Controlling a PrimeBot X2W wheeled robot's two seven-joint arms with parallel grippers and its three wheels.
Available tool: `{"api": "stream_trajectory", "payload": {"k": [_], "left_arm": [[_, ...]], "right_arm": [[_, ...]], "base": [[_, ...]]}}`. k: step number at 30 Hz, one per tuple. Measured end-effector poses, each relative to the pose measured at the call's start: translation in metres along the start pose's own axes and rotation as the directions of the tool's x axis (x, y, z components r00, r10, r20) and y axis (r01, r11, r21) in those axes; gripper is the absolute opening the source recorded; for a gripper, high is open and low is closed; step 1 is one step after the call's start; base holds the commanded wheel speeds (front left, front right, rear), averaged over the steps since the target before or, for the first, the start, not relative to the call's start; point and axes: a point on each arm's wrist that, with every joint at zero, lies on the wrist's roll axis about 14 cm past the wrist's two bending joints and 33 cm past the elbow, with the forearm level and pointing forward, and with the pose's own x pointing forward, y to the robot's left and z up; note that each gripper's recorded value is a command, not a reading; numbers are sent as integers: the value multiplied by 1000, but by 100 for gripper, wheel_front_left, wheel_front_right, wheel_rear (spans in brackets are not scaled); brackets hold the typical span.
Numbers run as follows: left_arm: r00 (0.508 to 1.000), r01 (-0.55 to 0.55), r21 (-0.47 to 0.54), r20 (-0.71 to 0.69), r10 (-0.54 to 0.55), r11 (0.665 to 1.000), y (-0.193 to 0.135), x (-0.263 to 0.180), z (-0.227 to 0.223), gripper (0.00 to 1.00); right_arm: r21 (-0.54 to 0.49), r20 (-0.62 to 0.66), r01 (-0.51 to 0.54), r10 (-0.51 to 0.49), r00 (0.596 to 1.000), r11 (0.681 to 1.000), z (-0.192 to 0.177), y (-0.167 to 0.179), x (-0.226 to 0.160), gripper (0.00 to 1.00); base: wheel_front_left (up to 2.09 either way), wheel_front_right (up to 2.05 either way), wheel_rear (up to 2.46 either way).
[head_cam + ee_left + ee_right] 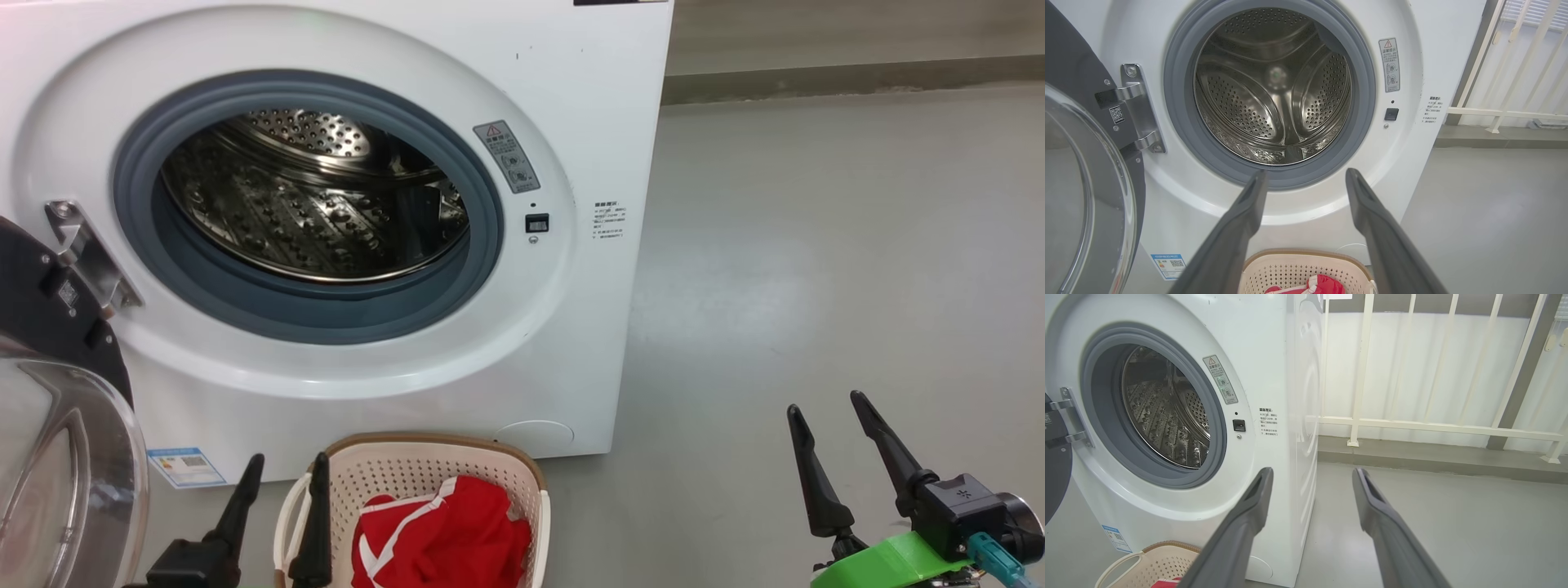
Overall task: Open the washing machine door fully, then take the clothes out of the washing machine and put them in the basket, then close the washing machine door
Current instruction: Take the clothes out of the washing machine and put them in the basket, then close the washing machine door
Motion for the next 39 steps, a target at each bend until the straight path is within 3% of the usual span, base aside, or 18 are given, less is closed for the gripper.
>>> {"api": "stream_trajectory", "payload": {"k": [10, 28, 39], "left_arm": [[1000, -7, 36, -5, 7, 999, 2, -5, -2, 100], [1000, 2, 15, 1, -2, 1000, -1, -5, 0, 100], [1000, -3, 9, -1, 3, 1000, 0, -5, -1, 100]], "right_arm": [[3, -10, -1, 1, 1000, 1000, -3, 1, -4, 100], [12, -26, -2, 3, 1000, 1000, -9, 3, -4, 100], [22, -30, -4, 4, 1000, 1000, -10, 4, -3, 100]], "base": [[-27, 27, 0], [-155, 155, 0], [-35, 35, 0]]}}
